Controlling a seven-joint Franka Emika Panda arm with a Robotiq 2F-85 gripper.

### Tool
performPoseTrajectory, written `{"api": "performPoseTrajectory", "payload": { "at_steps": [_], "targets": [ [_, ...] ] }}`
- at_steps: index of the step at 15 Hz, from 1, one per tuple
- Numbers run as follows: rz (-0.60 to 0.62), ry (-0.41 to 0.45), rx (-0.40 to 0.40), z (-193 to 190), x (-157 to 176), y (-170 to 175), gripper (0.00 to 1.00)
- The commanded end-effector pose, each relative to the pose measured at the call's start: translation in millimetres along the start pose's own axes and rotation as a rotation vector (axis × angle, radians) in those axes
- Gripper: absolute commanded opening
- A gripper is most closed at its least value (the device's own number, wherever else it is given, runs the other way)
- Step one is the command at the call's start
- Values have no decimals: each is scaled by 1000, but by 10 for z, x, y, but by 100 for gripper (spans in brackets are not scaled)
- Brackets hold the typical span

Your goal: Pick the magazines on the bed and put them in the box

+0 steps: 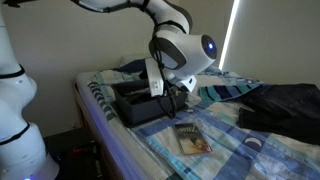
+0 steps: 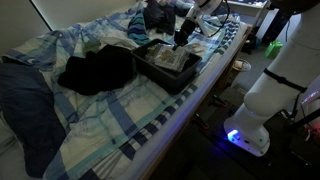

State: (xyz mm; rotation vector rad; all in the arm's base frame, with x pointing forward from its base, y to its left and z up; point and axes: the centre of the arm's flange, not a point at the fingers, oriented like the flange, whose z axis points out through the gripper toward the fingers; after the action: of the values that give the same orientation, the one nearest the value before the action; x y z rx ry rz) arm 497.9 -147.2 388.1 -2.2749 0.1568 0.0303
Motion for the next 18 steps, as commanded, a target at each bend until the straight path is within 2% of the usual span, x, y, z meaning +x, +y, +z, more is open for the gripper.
{"api": "performPoseTrajectory", "payload": {
  "at_steps": [1,2,3,4,7,12,13,18],
  "targets": [
    [24,34,-75,254,-16,135,1],
    [30,44,-86,296,-19,163,29],
    [29,50,-90,304,-22,159,29],
    [25,58,-91,291,-26,138,35],
    [15,76,-83,242,-122,84,58],
    [3,118,-66,-68,-315,-57,94],
    [5,128,-68,-139,-361,-63,99],
    [20,195,-65,-507,-568,-84,100]
  ]
}}
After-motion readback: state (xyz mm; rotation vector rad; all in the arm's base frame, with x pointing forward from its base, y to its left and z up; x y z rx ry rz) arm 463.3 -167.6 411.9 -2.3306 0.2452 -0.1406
